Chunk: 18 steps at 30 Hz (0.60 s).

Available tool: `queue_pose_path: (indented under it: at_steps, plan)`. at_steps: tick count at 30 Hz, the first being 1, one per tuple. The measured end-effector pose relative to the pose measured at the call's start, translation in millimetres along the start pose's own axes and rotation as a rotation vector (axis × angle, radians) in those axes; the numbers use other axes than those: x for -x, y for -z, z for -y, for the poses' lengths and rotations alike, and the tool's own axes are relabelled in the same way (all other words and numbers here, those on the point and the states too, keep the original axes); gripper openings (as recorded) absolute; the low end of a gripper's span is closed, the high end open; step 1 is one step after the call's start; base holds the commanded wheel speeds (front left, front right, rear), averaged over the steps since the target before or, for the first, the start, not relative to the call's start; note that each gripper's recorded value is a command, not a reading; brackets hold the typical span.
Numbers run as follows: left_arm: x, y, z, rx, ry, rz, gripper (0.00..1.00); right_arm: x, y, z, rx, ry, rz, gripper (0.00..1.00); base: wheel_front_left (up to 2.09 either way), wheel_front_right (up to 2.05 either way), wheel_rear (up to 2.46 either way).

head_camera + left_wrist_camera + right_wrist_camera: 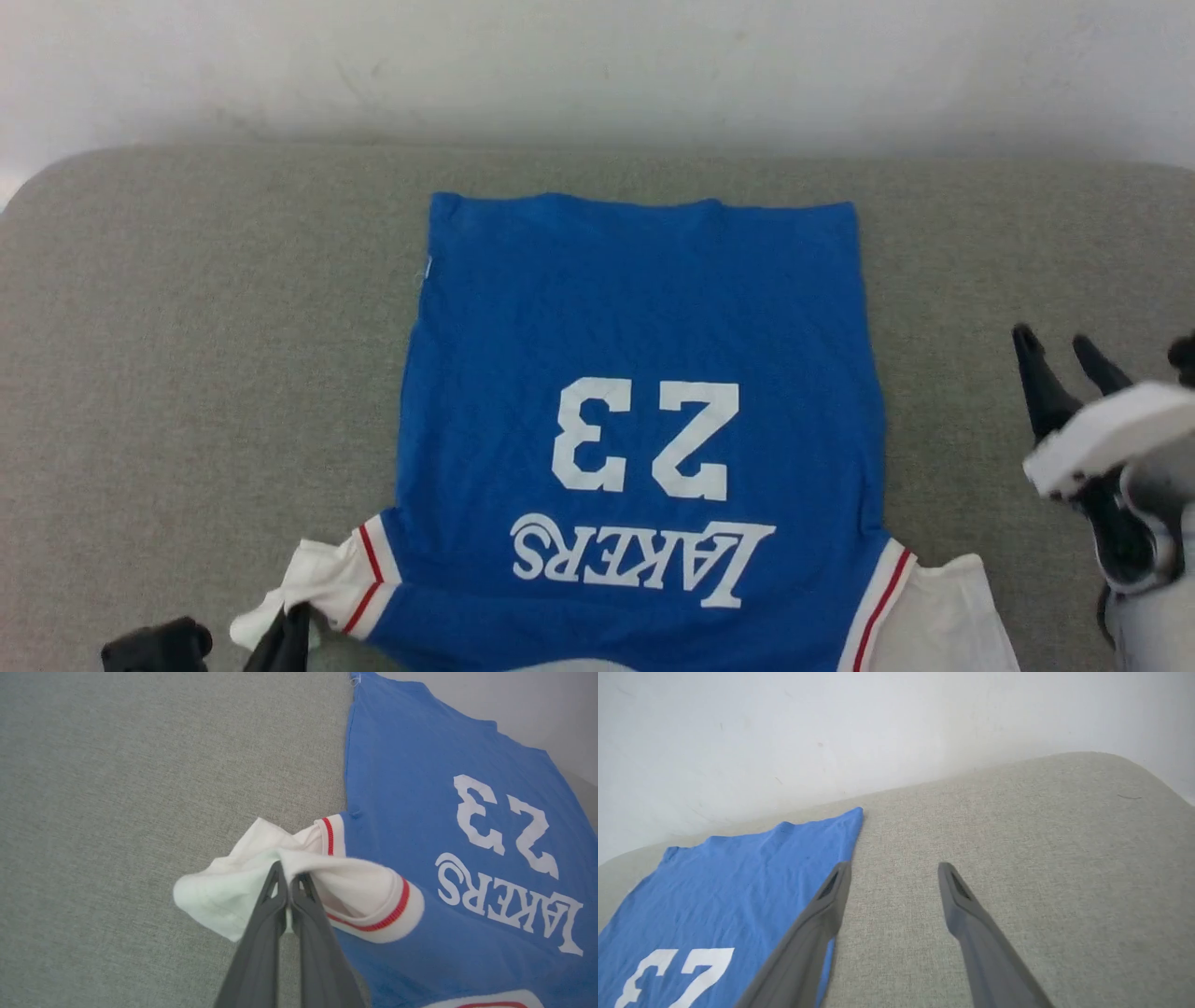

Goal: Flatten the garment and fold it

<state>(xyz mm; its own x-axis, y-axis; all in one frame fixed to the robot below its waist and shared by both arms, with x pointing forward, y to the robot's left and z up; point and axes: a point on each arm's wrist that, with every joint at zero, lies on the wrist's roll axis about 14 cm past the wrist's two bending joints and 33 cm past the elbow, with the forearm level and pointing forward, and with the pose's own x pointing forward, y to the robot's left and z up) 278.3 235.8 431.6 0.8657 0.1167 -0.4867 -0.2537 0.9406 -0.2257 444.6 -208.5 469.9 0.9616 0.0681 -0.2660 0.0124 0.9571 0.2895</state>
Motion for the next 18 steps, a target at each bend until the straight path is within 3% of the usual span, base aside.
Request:
queue_pose_path:
  at_steps: [8, 18]
  plan:
    - [-17.7, -22.0, 17.7, 0.009, 0.041, 0.084, 0.00, -101.9, -6.5, -30.4, 0.018, -0.047, -0.152, 1.00, 0.00, 0.00, 0.00]
    - [-34.6, -30.2, 19.6, 0.011, 0.029, 0.111, 0.00, -172.0, 48.7, -74.2, 0.118, -0.096, -0.514, 1.00, 0.00, 0.00, 0.00]
